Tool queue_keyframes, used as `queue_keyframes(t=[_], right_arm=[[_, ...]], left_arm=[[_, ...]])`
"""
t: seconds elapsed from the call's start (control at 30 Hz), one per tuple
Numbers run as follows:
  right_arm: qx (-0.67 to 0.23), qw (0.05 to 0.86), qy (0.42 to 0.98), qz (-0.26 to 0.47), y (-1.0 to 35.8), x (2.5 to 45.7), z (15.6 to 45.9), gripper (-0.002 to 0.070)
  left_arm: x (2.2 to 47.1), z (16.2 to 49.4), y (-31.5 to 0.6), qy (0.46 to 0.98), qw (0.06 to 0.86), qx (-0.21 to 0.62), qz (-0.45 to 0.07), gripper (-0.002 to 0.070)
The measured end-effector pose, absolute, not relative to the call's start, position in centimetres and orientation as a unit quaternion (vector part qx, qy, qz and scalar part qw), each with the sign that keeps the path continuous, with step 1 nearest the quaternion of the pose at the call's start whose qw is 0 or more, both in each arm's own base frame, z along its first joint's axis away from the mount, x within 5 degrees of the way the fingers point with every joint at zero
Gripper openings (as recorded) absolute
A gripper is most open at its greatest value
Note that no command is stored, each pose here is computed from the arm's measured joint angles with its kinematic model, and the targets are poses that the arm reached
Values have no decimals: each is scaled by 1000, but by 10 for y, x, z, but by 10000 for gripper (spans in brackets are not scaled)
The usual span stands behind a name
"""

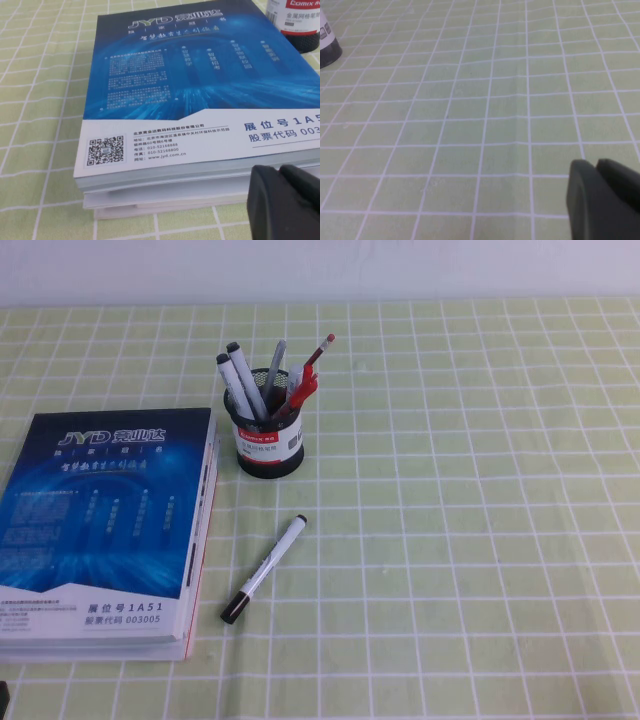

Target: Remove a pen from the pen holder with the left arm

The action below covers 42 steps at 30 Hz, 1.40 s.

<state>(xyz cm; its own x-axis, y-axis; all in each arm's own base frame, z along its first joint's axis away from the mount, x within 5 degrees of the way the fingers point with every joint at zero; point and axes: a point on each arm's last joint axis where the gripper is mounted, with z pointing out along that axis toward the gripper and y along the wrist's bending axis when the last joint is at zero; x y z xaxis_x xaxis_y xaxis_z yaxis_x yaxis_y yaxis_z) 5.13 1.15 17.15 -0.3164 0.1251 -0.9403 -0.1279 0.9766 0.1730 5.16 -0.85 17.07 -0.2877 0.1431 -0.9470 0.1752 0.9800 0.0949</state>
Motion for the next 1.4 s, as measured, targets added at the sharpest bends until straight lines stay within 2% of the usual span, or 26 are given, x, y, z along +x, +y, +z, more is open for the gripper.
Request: queue_keyframes(t=[1.13, 1.3, 1.4], right_arm=[[-1, 585, 804, 108, 11, 51, 172, -15], [-1, 585, 804, 108, 11, 51, 172, -15], [-1, 585, 804, 108, 11, 51, 172, -15]], left_arm=[[53, 175, -9, 789, 607, 94, -17, -4], [53, 178, -12, 782, 618, 57, -66, -4], [54, 183, -15, 764, 631, 2, -133, -4]])
